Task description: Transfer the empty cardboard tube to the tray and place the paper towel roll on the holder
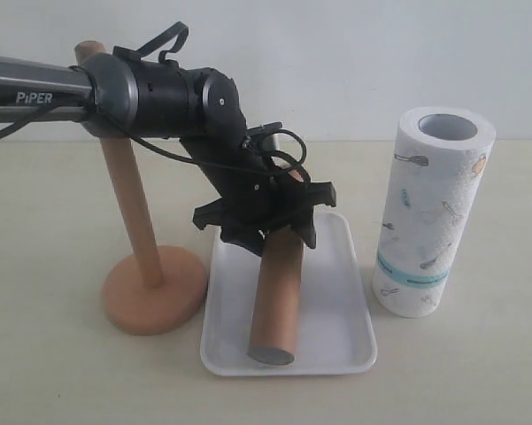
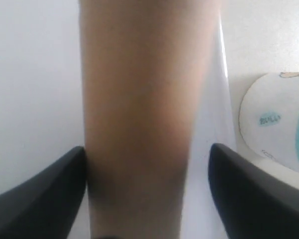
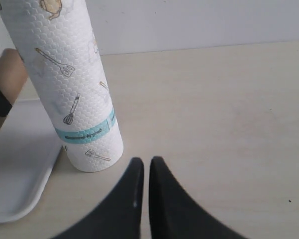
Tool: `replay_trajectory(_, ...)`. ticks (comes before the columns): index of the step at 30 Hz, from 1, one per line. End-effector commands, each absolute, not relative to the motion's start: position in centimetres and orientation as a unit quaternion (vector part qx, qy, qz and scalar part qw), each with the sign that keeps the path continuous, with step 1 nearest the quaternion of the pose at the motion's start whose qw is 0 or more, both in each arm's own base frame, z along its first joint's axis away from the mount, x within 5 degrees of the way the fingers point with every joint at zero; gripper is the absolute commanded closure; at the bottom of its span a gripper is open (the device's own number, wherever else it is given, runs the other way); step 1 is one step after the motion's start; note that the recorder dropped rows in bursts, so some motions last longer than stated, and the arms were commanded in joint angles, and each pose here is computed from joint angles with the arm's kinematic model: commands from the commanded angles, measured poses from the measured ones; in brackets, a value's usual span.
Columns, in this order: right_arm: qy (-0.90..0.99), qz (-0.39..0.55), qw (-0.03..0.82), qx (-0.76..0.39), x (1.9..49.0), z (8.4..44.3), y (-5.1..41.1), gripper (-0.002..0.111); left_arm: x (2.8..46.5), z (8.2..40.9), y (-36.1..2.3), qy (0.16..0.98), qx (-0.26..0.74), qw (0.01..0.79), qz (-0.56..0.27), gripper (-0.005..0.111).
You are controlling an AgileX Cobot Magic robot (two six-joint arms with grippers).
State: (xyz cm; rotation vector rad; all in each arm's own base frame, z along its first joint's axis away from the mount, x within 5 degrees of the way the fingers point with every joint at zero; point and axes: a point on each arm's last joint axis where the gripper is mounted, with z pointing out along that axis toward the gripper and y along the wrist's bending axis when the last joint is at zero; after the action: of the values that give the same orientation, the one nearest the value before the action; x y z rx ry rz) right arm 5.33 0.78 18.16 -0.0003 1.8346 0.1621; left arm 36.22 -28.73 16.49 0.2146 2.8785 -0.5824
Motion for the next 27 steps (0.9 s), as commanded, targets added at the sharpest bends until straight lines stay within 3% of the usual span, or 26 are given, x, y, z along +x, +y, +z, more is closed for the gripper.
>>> replay_trajectory(1,0.790,0.068,0.609,-0.003,5.3,18.3,0.8,0.104,36.3,16.8,-28.6,0.974,0.054,0.090,-0.203,0.031)
replay_trajectory(5,0.790,0.068,0.609,-0.003,5.3,18.3,0.8,0.104,36.2,16.9,-28.7,0.973,0.050,0.086,-0.207,0.033)
replay_trajectory(8,0.790,0.068,0.609,-0.003,5.3,18.3,0.8,0.104,36.1,17.7,-28.8,0.971,0.048,0.086,-0.216,0.040)
replay_trajectory(11,0.790,0.068,0.609,-0.003,5.3,18.3,0.8,0.104,36.3,19.6,-28.8,0.968,0.059,0.103,-0.222,0.055)
replay_trajectory(17,0.790,0.068,0.609,-0.003,5.3,18.3,0.8,0.104,35.9,24.2,-28.6,0.953,0.119,0.149,-0.236,0.101)
replay_trajectory(22,0.790,0.068,0.609,-0.003,5.3,18.3,0.8,0.104,34.5,27.4,-27.8,0.945,0.162,0.161,-0.234,0.103)
replay_trajectory(27,0.789,0.068,0.610,-0.002,5.3,18.3,0.8,0.104,32.6,32.4,-27.5,0.921,0.185,0.232,-0.251,0.103)
